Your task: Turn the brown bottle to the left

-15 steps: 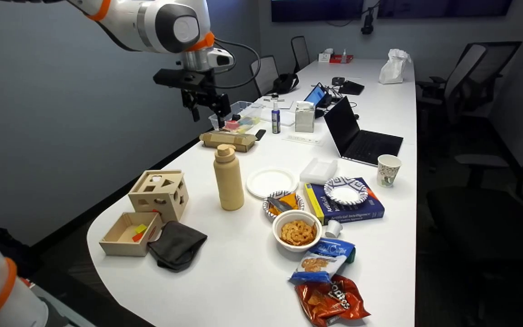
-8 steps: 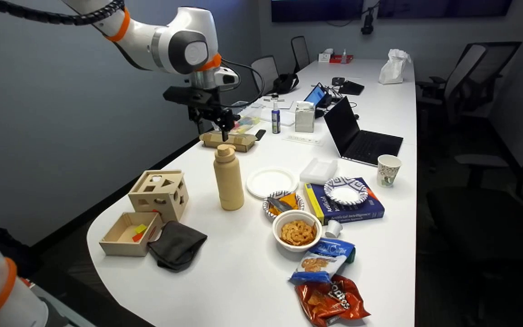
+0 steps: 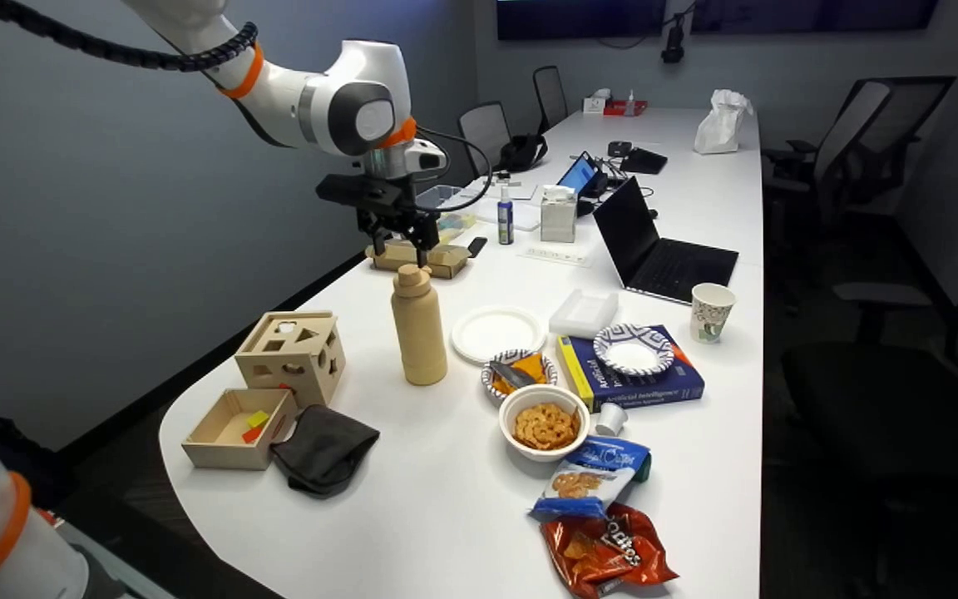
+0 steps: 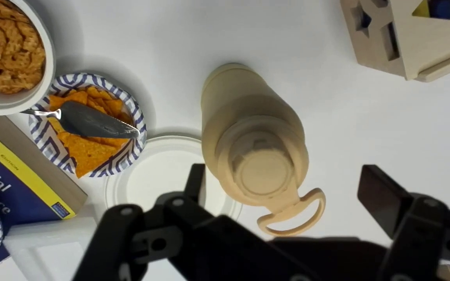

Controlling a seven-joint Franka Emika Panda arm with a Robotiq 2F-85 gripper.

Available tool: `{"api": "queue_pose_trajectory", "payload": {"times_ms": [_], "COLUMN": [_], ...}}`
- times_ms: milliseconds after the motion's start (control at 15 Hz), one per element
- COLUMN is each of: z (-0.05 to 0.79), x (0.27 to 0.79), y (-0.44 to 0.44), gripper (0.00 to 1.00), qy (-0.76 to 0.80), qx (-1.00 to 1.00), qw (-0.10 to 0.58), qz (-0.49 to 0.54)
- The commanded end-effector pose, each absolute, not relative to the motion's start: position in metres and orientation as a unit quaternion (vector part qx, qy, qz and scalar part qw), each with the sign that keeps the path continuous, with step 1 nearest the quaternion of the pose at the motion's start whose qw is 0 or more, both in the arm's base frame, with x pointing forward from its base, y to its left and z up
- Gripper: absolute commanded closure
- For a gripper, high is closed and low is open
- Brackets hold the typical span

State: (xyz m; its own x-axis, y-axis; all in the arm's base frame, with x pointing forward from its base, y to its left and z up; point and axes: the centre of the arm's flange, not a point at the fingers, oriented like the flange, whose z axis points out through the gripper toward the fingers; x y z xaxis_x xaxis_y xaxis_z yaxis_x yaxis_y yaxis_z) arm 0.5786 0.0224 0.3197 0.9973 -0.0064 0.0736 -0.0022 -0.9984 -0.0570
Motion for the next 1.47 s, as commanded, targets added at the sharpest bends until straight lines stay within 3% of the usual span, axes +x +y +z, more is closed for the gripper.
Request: {"api": "queue_pose_trajectory", "payload": {"times_ms": [0, 133, 400, 533, 933, 1067, 1133, 1267, 1400], "z": [0.317, 0.315, 0.311, 0.307, 0.297, 0.296, 0.296, 0.299, 0.301], "x": [0.598, 0.6, 0.604, 0.604, 0.602, 0.602, 0.602, 0.602, 0.602], "y": [0.022, 0.021, 0.02, 0.017, 0.013, 0.013, 0.012, 0.012, 0.011], "gripper": [0.0, 0.03, 0.36, 0.44, 0.35, 0.61, 0.61, 0.77, 0.79], "qy": [-0.009, -0.012, -0.013, -0.012, -0.008, -0.007, -0.006, -0.005, -0.005], "qx": [-0.999, -0.999, -0.999, -0.999, -0.999, -0.999, -0.999, -0.999, -0.999], "qw": [0.029, 0.024, 0.024, 0.027, 0.029, 0.028, 0.028, 0.027, 0.026], "qz": [-0.044, -0.043, -0.04, -0.034, -0.021, -0.02, -0.02, -0.021, -0.021]}}
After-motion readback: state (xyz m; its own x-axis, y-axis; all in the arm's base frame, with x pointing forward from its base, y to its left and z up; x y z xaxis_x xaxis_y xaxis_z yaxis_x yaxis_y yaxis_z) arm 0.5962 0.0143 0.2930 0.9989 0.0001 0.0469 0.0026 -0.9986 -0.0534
